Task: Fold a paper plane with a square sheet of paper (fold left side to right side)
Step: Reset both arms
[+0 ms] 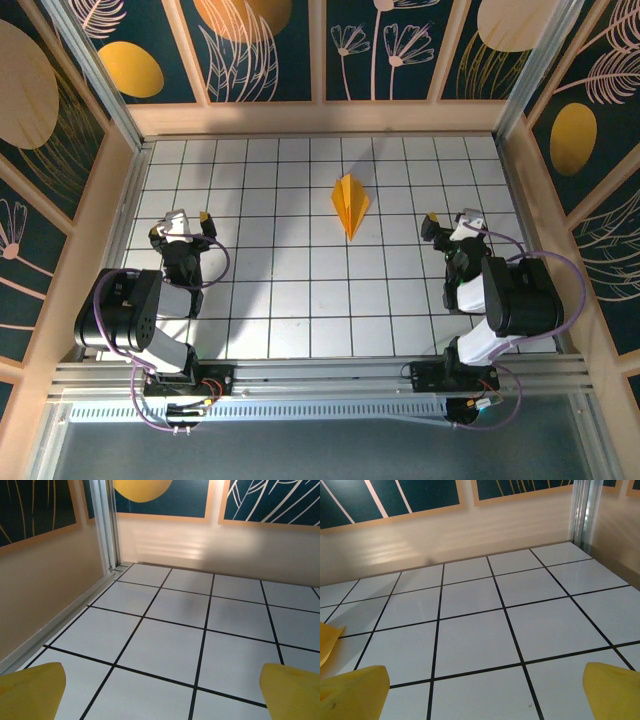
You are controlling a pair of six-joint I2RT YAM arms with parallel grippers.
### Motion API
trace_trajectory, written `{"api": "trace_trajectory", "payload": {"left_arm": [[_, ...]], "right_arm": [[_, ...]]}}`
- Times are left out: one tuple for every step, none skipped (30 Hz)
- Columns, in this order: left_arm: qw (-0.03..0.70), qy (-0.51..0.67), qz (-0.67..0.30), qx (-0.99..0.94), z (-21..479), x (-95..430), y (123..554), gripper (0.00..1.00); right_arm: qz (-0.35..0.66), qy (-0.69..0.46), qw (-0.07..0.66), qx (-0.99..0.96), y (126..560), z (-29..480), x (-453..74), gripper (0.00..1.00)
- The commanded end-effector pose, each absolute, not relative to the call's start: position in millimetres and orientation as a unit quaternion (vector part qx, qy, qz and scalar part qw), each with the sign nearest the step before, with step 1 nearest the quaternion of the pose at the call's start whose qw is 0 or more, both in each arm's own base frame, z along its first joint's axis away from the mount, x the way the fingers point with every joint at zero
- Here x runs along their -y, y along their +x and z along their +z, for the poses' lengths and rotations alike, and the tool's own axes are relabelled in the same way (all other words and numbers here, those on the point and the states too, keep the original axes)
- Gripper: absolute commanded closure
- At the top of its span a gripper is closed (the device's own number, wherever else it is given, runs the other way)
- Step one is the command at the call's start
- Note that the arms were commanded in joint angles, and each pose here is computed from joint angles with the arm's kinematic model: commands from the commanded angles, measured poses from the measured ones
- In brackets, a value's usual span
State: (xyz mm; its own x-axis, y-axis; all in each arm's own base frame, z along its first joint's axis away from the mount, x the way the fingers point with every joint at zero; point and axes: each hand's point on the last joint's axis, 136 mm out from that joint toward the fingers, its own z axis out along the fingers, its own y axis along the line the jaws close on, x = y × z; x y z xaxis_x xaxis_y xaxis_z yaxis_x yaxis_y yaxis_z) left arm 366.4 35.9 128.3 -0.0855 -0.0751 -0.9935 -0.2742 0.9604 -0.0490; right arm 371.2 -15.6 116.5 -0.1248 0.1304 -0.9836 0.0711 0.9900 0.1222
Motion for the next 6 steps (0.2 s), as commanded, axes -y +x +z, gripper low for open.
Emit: {"api": "trace_trajectory", "payload": {"left_arm": [[0.678, -0.129, 0.067, -0.721, 138.6, -38.2, 368.1, 0.01], [0.678, -0.129, 0.067, -0.721, 138.7, -38.2, 367.9, 0.01], [0.678, -0.129, 0.067, -0.721, 138.6, -38.2, 367.9, 0.01], [0.678, -0.129, 0.066, -0.721, 138.8, -38.2, 367.9, 0.01], [0.678, -0.130, 0.067, -0.721, 138.6, -38.3, 368.1, 0.01], [0.678, -0.129, 0.066, -0.721, 138.9, -37.9, 368.1, 0.01]], "right_arm": [[0.021, 0.059, 0.670, -0.740, 375.3, 126.9, 13.3, 0.01], [0.021, 0.059, 0.670, -0.740, 375.3, 127.0, 13.6, 0.01], [0.022, 0.059, 0.671, -0.739, 375.4, 127.3, 13.2, 0.01], [0.021, 0.059, 0.670, -0.740, 375.3, 126.8, 13.3, 0.01], [0.021, 0.059, 0.671, -0.739, 375.5, 127.4, 13.5, 0.01], [0.021, 0.059, 0.671, -0.739, 375.4, 127.4, 13.5, 0.01]]}}
